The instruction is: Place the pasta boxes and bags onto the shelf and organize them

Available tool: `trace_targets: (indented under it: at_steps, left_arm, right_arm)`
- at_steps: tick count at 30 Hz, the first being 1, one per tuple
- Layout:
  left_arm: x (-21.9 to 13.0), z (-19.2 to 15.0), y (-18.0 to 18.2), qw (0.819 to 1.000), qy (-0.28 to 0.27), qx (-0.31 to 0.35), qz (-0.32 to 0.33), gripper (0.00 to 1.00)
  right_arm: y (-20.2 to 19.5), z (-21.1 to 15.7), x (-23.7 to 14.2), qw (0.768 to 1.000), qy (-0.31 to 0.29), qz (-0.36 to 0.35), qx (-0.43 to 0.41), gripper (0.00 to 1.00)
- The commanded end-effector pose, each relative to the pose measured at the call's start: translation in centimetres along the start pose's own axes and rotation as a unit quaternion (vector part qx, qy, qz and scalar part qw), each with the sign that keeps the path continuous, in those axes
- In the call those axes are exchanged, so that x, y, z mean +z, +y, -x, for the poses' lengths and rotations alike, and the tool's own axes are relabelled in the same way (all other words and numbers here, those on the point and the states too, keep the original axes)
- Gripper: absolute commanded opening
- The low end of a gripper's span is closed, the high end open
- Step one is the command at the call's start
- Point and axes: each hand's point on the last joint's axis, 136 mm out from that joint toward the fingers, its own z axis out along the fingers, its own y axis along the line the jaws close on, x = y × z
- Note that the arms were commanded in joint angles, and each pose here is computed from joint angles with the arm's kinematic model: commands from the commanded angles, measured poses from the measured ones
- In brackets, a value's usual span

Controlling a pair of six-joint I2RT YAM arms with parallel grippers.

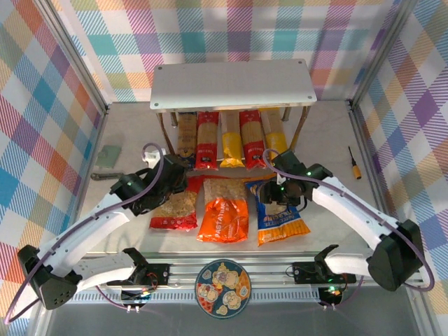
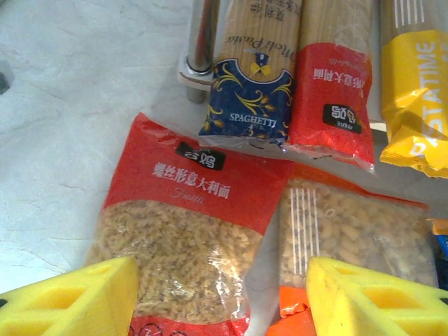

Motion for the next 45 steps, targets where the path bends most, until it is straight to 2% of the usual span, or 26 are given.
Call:
trace_targets:
  at_steps: [1,7,11,19,30,39,45]
  left_arm:
    - [-1.0,1.5,1.3,0.999,-0.052,-0.013,0.0,0.67]
    - [-1.6,2.1,2.7,0.996,-0.083,-0.008,0.011,0.79]
    - [0.1,0.4,2.2,0.998,-0.055,0.004,0.011,0.81]
    - [3.6,-2.5,-0.1,1.0,-0.006,0.007,-0.018,0.81]
    - [5.5,-5.3,-1.6,0.998,0.04,0.005,-0.04,0.8]
    - [5.3,-5.1,-1.3,0.999,0.034,0.005,-0.037,0.8]
    - [5.5,-5.3,-1.2,0.999,0.037,0.006,-0.033,0.8]
  right_arm:
    - [-0.1,0.9,-2.0,0.999,-0.036,-0.005,-0.003,0.64]
    - [-1.0,1.6,-3.9,0.996,-0.079,-0.026,-0.012,0.67]
    - [-2.6,0.0,-2.9,0.997,-0.038,-0.063,-0.01,0.76]
    - [-4.5,-3.7,0.6,0.996,0.003,-0.085,0.01,0.81]
    - [-3.9,-2.5,3.5,0.995,0.018,-0.094,-0.012,0.86]
    - [-3.9,-2.2,4.9,0.993,0.036,-0.106,-0.027,0.88]
    - [-3.3,-1.3,3.8,0.993,0.019,-0.105,-0.05,0.89]
